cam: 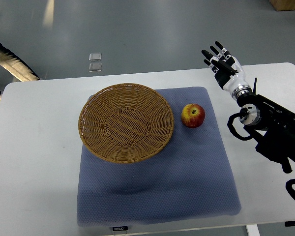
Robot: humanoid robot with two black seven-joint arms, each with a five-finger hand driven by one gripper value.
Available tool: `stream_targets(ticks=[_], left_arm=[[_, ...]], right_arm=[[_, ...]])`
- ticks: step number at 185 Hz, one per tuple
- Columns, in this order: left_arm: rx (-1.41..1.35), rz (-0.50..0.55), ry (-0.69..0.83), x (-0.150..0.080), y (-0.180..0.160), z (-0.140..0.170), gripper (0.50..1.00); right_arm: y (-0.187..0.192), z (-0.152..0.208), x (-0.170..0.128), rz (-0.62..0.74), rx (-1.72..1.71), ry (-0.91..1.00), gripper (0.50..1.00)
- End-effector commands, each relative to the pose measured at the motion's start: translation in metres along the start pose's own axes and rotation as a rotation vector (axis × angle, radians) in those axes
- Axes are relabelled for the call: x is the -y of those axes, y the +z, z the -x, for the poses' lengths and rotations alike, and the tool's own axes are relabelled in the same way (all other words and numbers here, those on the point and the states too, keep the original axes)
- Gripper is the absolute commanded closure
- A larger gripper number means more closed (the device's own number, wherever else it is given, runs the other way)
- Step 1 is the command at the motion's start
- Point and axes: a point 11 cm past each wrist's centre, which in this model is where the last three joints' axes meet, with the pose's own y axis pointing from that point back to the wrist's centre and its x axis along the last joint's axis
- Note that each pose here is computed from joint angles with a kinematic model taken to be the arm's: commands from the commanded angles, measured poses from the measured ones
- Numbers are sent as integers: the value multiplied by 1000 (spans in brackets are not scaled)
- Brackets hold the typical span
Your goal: Place red apple in basket with right hand
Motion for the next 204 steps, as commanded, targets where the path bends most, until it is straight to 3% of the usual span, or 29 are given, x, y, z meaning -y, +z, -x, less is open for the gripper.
stream_targets(ticks=[1, 49, 78, 82, 119, 169, 204], left_arm=[[0, 1, 1, 0, 0, 0, 500], [0, 1, 1, 0, 0, 0, 500], [-1, 1, 1, 0, 0, 0, 500], [-1, 1, 1, 0, 0, 0, 500], [-1, 1, 0, 0, 1, 0, 500], [-1, 1, 0, 0, 1, 0, 500], [-1, 1, 0, 0, 1, 0, 500]], right_arm=[[-7, 2, 3, -5, -54, -16, 579], [-52, 6, 6, -49, -244, -116, 579], [-71, 30, 6, -58, -460, -260, 579], [-84, 39, 5, -61, -635, -339, 579], [-98, 72, -10, -22, -910, -610, 579], [-90, 98, -29, 42, -1206, -857, 579], [-56, 98, -45, 165, -1470, -1020, 579]])
